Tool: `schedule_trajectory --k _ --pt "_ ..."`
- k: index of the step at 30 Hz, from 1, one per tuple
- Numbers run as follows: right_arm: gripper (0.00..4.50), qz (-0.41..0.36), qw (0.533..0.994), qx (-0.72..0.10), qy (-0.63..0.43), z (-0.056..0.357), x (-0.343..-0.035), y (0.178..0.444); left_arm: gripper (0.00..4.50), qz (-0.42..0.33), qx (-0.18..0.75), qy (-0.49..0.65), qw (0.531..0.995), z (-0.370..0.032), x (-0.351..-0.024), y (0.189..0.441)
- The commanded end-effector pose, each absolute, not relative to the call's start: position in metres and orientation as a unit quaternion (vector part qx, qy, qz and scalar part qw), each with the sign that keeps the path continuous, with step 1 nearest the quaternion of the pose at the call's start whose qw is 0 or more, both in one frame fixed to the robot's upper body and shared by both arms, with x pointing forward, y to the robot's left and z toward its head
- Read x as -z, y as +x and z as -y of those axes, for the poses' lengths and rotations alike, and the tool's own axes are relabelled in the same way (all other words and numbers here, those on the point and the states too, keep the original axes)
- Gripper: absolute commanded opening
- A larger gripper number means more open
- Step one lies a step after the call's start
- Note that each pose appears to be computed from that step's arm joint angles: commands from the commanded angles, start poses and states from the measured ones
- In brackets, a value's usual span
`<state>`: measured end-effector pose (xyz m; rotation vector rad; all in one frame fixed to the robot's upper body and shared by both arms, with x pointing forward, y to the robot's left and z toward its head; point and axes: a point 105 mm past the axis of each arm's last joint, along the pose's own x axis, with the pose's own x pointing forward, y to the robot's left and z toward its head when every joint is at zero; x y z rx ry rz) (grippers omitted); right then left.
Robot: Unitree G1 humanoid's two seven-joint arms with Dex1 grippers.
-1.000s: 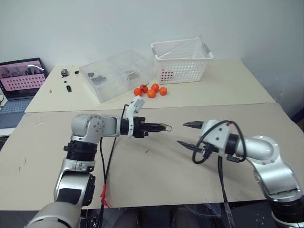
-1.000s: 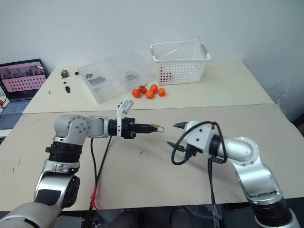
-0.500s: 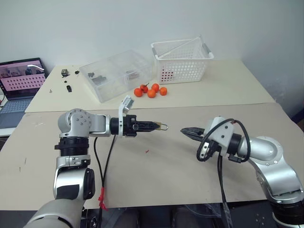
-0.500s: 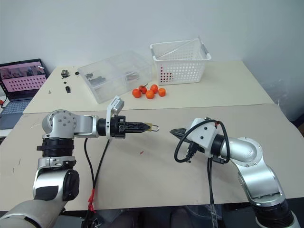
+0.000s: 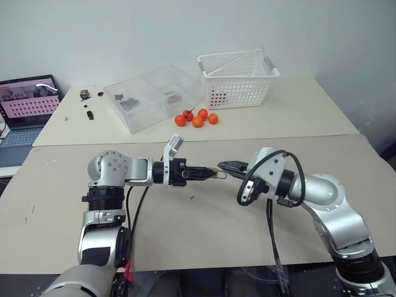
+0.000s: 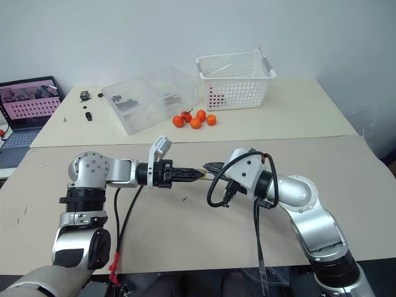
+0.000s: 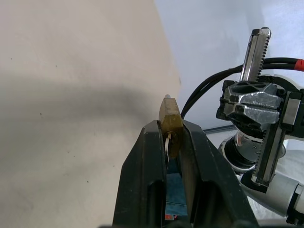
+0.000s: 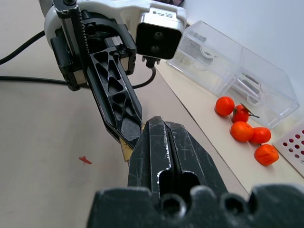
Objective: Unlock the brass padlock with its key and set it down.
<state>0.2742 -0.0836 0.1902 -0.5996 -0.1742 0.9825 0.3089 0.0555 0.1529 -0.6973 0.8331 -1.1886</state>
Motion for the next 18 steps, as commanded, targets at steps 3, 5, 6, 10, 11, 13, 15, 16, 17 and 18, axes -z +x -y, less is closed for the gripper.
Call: schedule_trajectory --k 3,5,6,10,11,13,15,16,17,18 --pt "0.03 0.098 0.835 -0.459 -0.288 0.0817 -0.1943 0.2684 0.01 -0.356 0.547 -0.312 0.691 -0.056 -0.1622 0.3046" --pt "0.03 0.094 0.834 -0.459 -0.291 0.0831 -0.1918 0.2687 0.01 -0.354 0.547 -0.304 0.695 -0.0559 -0.1626 0.3037" --pt "0.03 0.094 0.833 -0.46 -0.292 0.0835 -0.1913 0.2691 0.01 -0.354 0.546 -0.303 0.696 -0.0561 -0.1626 0.3033" --pt "0.03 0.098 0.829 -0.464 -0.296 0.0818 -0.193 0.271 0.01 -0.351 0.545 -0.303 0.698 -0.0589 -0.164 0.3025" --pt "0.03 0.099 0.828 -0.465 -0.296 0.0813 -0.1934 0.2713 0.01 -0.35 0.545 -0.304 0.699 -0.0594 -0.1644 0.3025" --pt "0.03 0.1 0.826 -0.469 -0.297 0.0804 -0.1926 0.2717 0.01 -0.348 0.544 -0.304 0.7 -0.0605 -0.1653 0.3026" --pt "0.03 0.099 0.823 -0.472 -0.299 0.0801 -0.1914 0.272 0.01 -0.346 0.543 -0.305 0.701 -0.0614 -0.166 0.3019" --pt "0.03 0.099 0.822 -0.474 -0.3 0.0798 -0.1909 0.2723 0.01 -0.346 0.543 -0.305 0.702 -0.0619 -0.166 0.3016" --pt "0.03 0.099 0.821 -0.475 -0.301 0.0795 -0.1906 0.2725 0.01 -0.345 0.542 -0.305 0.702 -0.0621 -0.166 0.3012" --pt "0.03 0.1 0.82 -0.476 -0.3 0.079 -0.1905 0.2729 0.01 -0.344 0.543 -0.305 0.703 -0.0624 -0.1662 0.3006"
